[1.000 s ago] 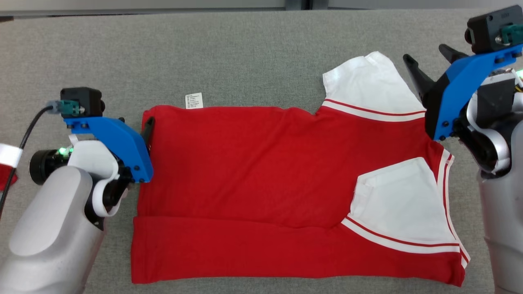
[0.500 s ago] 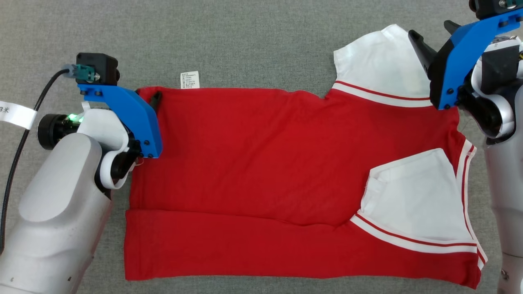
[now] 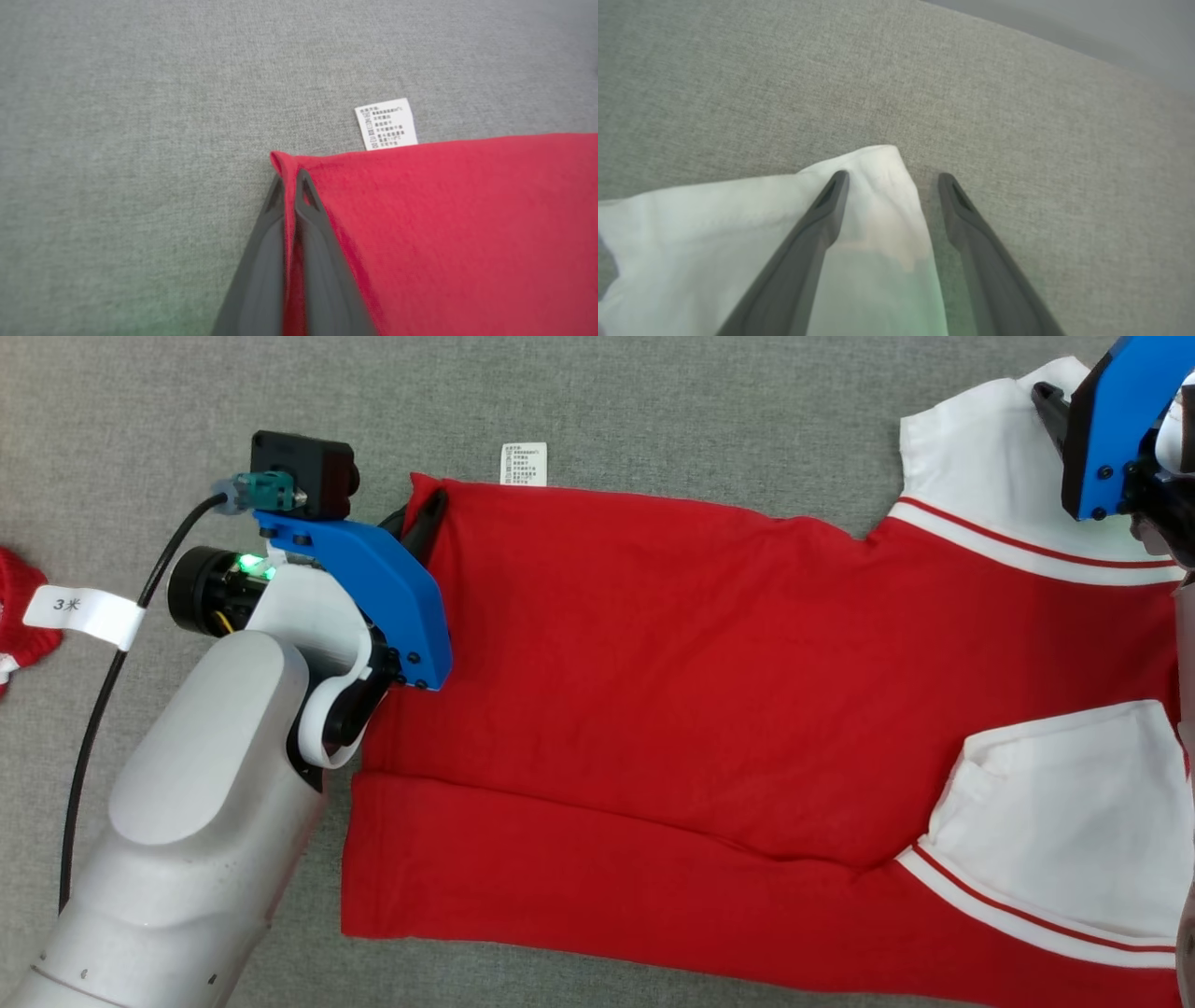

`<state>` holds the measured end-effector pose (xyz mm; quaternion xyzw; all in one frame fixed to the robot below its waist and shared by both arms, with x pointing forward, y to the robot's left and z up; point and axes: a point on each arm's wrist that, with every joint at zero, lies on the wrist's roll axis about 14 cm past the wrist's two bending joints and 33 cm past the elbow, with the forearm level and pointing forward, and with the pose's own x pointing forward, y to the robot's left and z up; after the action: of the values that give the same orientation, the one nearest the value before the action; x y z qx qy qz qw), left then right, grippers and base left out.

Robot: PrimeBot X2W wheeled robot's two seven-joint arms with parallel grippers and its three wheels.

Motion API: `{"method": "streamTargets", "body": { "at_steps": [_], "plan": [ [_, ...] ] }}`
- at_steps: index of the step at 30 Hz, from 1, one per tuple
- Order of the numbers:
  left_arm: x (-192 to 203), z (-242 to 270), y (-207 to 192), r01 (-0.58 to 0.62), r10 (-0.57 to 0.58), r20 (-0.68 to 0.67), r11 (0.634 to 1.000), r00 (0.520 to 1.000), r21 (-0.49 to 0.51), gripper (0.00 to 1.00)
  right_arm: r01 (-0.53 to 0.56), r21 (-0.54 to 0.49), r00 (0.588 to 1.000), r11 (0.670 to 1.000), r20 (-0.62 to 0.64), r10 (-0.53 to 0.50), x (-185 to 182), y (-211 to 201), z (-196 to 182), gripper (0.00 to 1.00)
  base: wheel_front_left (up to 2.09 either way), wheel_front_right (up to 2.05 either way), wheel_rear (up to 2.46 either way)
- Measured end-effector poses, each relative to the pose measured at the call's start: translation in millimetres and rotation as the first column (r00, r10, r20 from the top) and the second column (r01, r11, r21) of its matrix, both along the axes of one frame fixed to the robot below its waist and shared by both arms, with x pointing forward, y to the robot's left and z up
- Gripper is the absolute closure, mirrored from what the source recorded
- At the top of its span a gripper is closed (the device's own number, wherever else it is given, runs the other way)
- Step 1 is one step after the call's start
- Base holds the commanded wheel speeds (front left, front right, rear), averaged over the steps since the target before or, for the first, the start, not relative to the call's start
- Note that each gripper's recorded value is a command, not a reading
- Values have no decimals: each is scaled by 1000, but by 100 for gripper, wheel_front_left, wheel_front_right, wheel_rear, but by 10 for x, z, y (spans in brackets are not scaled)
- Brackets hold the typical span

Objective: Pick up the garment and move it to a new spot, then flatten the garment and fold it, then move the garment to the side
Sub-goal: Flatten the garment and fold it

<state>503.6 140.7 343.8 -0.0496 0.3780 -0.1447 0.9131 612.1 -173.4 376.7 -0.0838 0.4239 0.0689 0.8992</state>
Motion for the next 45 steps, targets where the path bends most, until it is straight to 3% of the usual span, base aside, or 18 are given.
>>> {"method": "streamTargets", "body": {
  "at_steps": [3, 4, 5, 12, 16, 21, 29, 36, 45],
  "plan": [
    [-5, -4, 17, -3, 3, 12, 1000, 1000, -5, 100, -13, 9, 999, 1000, -32, 13, 13, 91, -125, 0, 0, 0, 0],
    [-6, -1, 15, -4, 4, 17, 1000, 1000, -8, 100, -17, 9, 999, 1000, -39, 17, 17, 110, -143, 18, 0, 0, 0],
    [-5, 6, 14, -9, 9, 25, 1000, 1000, -14, 100, -24, 12, 999, 1000, -32, 24, 29, 134, -139, 100, 0, 0, 0],
    [24, 121, 40, -55, 61, 121, 997, 991, -57, 100, -29, 74, 996, 997, 89, 22, 82, 150, 70, 100, 0, 0, 0],
    [15, 259, 109, -76, 89, 200, 995, 976, -72, 100, 1, 175, 985, 984, 170, -31, 65, 138, 335, 100, 0, 0, 0],
    [-142, 432, 14, -35, 68, 273, 991, 959, -127, 100, -10, 218, 970, 976, 238, -43, -115, 102, 644, 100, 0, 0, 0],
    [-595, 614, -139, 87, -34, 348, 987, 937, -138, 100, -12, 251, 971, 968, 235, -49, -778, -75, 862, 100, 0, 0, 0],
    [-901, 701, -97, 185, -145, 414, 981, 899, -58, 100, 34, 268, 981, 963, 175, -83, -1485, -277, 900, 100, 0, 0, 0],
    [-1073, 680, -85, 244, -218, 435, 970, 874, -5, 100, 118, 303, 982, 946, 103, -156, -2112, -406, 865, 100, 0, 0, 0]
  ]
}}
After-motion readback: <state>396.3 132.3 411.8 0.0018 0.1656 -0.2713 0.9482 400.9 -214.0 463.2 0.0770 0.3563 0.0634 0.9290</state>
